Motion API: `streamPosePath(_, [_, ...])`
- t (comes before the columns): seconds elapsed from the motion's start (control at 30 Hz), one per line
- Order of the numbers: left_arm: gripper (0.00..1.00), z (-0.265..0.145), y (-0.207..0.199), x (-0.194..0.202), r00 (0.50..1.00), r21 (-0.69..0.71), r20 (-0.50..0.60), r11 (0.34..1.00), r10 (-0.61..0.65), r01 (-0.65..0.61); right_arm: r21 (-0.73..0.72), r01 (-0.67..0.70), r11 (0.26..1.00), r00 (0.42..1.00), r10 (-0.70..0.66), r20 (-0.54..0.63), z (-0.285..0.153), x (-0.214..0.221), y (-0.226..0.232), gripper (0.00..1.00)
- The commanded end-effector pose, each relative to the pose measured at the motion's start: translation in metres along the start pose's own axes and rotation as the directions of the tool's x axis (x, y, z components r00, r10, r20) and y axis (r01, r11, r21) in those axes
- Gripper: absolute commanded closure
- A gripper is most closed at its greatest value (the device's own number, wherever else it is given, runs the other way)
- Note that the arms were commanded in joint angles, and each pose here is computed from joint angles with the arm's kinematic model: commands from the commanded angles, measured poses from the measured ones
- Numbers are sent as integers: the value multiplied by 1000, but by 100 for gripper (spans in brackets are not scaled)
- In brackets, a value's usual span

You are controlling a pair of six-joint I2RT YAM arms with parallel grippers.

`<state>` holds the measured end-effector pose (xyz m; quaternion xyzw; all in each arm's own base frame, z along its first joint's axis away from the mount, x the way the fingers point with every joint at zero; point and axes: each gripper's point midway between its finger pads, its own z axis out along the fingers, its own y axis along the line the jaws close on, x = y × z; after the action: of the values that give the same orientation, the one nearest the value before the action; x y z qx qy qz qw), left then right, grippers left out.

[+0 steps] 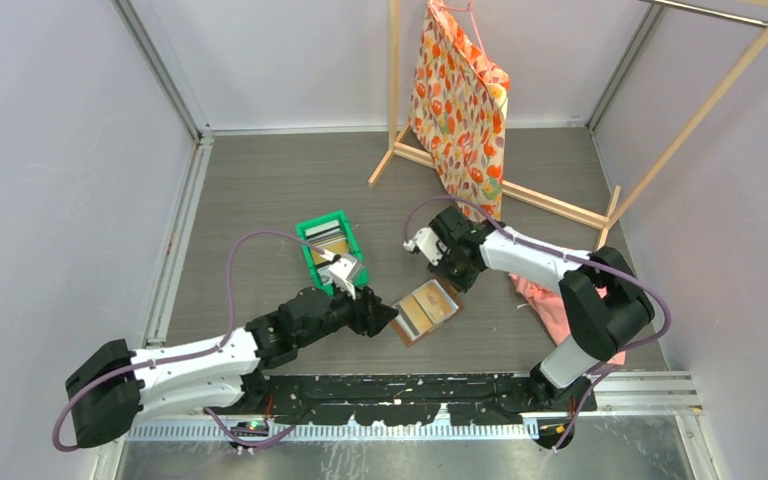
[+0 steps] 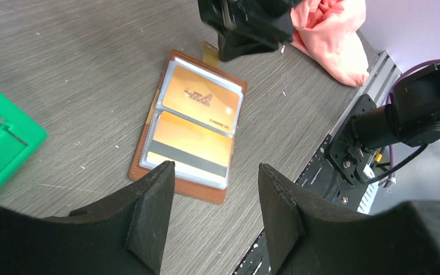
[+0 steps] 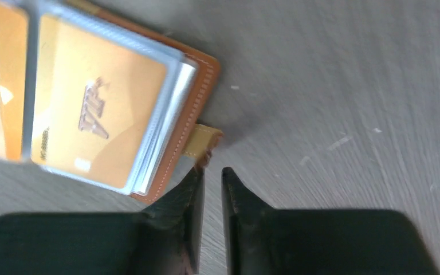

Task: Put the credit cards into the card holder
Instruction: Turn over the card holder at the center of the board.

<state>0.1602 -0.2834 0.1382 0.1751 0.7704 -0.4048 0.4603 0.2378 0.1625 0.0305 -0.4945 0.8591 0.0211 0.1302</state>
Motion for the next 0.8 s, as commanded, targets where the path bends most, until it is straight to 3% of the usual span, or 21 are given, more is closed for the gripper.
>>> streamPosePath(0.0, [43,12,-19,-18,994,68,68,994,-90,86,75,-103,992,986,92,143,-30,-32,-35,64])
streamPosePath(0.07, [43,20,-21,-17,986,75,67,986,-155,149,-20,-116,993,974,117,192,-43,-36,-24,50])
streamPosePath(0.13, [45,28,-25,-16,973,86,66,973,-220,214,-138,-110,984,957,143,254,-61,-41,-8,45])
streamPosePath(0.23, [54,44,-26,-12,950,79,54,950,-306,302,-349,-101,932,928,214,304,-78,-46,18,44])
streamPosePath(0.27, [62,50,-27,-11,944,74,47,943,-328,324,-423,-95,901,925,237,297,-80,-47,30,44])
streamPosePath(0.37, [76,69,-27,-3,926,39,24,926,-377,376,-554,-127,823,939,280,200,-70,-45,48,47])
streamPosePath(0.5, [83,89,-24,11,905,-4,10,905,-426,426,-558,-240,794,938,338,76,-44,-43,43,57])
streamPosePath(0.77, [83,104,-3,35,889,-108,5,884,-458,456,-501,-343,795,918,398,2,-19,-37,28,60])
